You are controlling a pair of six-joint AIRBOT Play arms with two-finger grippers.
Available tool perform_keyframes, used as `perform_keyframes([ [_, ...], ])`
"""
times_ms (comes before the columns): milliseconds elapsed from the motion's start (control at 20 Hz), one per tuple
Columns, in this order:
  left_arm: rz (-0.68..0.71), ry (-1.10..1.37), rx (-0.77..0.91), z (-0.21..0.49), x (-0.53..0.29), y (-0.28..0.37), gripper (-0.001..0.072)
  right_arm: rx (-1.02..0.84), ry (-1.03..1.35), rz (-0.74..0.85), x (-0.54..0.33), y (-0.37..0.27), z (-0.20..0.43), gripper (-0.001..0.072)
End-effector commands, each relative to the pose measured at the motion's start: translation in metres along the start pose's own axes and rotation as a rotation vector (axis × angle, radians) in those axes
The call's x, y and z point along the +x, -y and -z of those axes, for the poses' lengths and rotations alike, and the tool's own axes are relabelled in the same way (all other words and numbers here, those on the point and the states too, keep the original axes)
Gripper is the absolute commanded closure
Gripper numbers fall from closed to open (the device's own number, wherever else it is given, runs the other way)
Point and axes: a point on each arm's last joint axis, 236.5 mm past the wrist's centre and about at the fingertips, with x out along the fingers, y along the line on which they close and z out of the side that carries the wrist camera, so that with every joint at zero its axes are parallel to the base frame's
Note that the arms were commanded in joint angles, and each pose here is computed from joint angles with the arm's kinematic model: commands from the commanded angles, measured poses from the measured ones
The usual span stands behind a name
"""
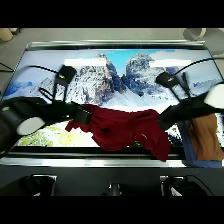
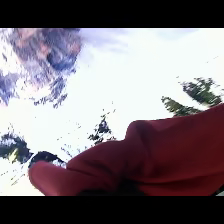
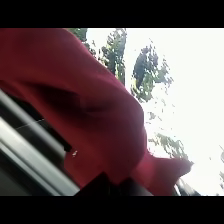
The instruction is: Fold the shirts.
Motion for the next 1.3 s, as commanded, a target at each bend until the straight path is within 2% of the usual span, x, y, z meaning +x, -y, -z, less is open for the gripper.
perform_keyframes([
  [0,-0.049,-0.153,-0.092,0.035,0.073,-0.026,0.0678,0.114,0.005,-0.043,0.111,0.024,-0.010,0.0692],
  [200,0.004,-0.137,-0.220,0.023,0.106,-0.031,0.0674,0.258,0.092,-0.140,0.155,0.022,-0.044,0.0692],
  [250,0.008,-0.121,-0.248,0.014,0.103,-0.037,0.0575,0.257,0.121,-0.123,0.152,0.027,-0.052,0.0668],
  [300,-0.003,-0.112,-0.268,0.005,0.096,-0.047,0.0211,0.231,0.139,-0.102,0.144,0.032,-0.058,0.0496],
  [350,-0.022,-0.118,-0.280,-0.002,0.086,-0.062,-0.0013,0.153,0.137,-0.067,0.129,0.037,-0.062,0.0253],
  [400,-0.047,-0.147,-0.280,-0.004,0.072,-0.080,-0.0013,0.070,0.104,-0.013,0.111,0.046,-0.059,0.0161],
  [500,-0.092,-0.238,-0.256,0.003,0.036,-0.118,-0.0013,-0.043,-0.023,0.176,0.061,0.085,-0.040,0.0158],
  [600,-0.099,-0.295,-0.287,0.023,0.010,-0.134,-0.0013,0.026,-0.059,0.235,0.020,0.117,-0.015,0.0157],
  [700,-0.014,-0.309,-0.334,0.048,0.006,-0.113,-0.0013,0.188,-0.059,0.152,0.010,0.129,0.016,0.0156],
  [800,0.129,-0.350,-0.396,0.091,0.024,-0.066,-0.0013,0.317,-0.086,0.089,0.013,0.139,0.052,0.0156],
  [1000,0.310,-0.392,-0.582,0.161,0.085,0.011,-0.0013,0.413,-0.177,0.004,0.040,0.132,0.103,0.0150],
  [1050,0.328,-0.390,-0.627,0.169,0.096,0.022,-0.0013,0.413,-0.189,-0.019,0.046,0.127,0.108,0.0102],
  [1100,0.338,-0.384,-0.666,0.174,0.107,0.031,-0.0013,0.419,-0.190,-0.054,0.053,0.118,0.109,0.0005],
  [1250,0.351,-0.405,-0.712,0.183,0.129,0.054,-0.0013,0.419,-0.154,-0.182,0.071,0.090,0.103,0.0001],
])
